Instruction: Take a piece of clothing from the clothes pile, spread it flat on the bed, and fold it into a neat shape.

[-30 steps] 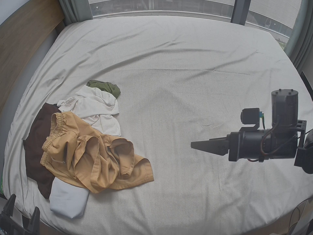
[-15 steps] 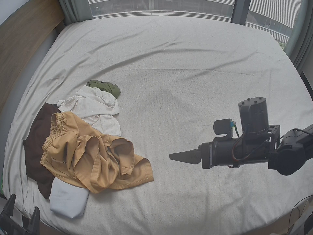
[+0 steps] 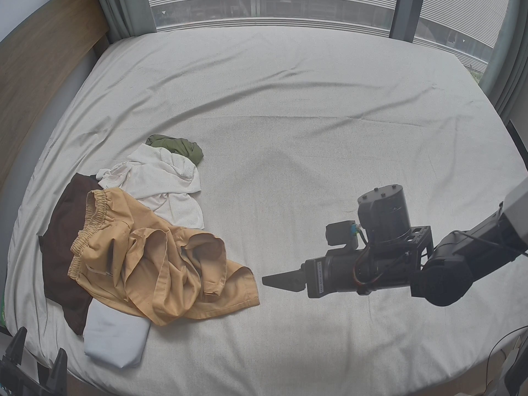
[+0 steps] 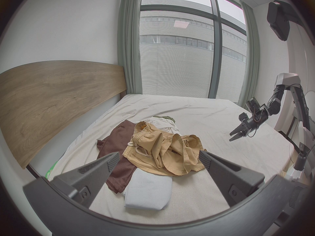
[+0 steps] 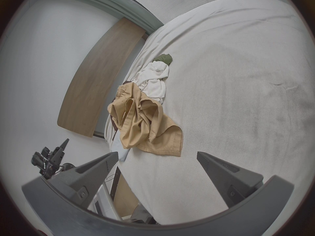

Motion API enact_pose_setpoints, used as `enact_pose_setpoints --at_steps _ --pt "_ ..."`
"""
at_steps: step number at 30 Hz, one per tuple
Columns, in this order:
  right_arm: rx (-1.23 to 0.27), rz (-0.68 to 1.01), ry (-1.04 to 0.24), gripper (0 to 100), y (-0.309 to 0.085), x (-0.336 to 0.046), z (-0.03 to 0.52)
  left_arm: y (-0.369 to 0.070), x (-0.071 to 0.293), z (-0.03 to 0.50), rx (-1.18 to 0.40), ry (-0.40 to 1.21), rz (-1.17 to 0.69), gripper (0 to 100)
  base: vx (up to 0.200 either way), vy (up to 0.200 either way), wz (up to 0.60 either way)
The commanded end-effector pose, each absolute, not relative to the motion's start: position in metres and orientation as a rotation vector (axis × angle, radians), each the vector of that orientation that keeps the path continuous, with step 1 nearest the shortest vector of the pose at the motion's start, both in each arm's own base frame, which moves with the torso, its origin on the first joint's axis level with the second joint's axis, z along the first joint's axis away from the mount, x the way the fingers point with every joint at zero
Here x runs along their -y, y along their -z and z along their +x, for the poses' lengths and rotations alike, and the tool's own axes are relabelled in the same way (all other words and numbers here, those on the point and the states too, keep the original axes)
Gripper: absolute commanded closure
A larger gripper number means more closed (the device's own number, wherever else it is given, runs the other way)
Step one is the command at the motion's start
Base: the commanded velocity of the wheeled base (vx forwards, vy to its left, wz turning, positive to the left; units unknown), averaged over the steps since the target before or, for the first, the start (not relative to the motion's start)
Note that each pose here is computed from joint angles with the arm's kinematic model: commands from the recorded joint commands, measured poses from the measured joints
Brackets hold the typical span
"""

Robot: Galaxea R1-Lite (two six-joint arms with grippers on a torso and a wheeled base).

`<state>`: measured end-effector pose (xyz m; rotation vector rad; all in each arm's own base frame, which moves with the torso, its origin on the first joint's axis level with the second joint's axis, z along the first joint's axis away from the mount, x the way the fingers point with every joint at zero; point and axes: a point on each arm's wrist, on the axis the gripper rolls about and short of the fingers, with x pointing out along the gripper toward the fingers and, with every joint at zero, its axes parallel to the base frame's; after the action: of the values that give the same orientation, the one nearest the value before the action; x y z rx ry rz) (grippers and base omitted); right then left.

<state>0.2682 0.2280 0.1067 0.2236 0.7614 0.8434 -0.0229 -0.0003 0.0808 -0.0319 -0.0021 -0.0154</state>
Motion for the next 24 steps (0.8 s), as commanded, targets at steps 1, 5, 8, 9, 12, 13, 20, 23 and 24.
enact_pose_setpoints --at_steps 1,5,8,9,12,13,20,23,24 --pt "-0.799 0.197 -0.839 0 -0.084 -0.244 0.273 -0.075 0.0 -0.023 0.0 0.015 -0.032 0 0.0 0.0 0.0" --pt "-0.815 0.19 -0.838 0 -0.074 -0.25 0.278 -0.076 0.0 -0.023 0.001 0.015 -0.034 0 0.0 0.0 0.0" --pt "-0.824 0.187 -0.839 0 -0.069 -0.255 0.281 -0.076 0.0 -0.023 0.001 0.015 -0.035 0 0.0 0.0 0.0" --pt "-0.827 0.186 -0.839 0 -0.066 -0.257 0.283 -0.075 0.0 -0.023 0.0 0.015 -0.035 0 0.0 0.0 0.0" --pt "-0.84 0.181 -0.835 0 -0.058 -0.261 0.287 -0.075 0.0 -0.023 0.0 0.014 -0.035 0 0.0 0.0 0.0" --pt "-0.846 0.18 -0.833 0 -0.054 -0.263 0.289 -0.076 0.0 -0.023 0.001 0.015 -0.035 0 0.0 0.0 0.0" --pt "-0.87 0.163 -0.819 0 -0.035 -0.275 0.294 -0.076 0.0 -0.023 0.001 0.015 -0.035 0 0.0 0.0 0.0" --pt "-0.877 0.159 -0.809 0 -0.028 -0.279 0.297 -0.075 0.0 -0.023 0.0 0.015 -0.035 0 0.0 0.0 0.0" --pt "-0.878 0.159 -0.808 0 -0.025 -0.28 0.299 -0.075 0.0 -0.023 0.0 0.014 -0.035 0 0.0 0.0 0.0"
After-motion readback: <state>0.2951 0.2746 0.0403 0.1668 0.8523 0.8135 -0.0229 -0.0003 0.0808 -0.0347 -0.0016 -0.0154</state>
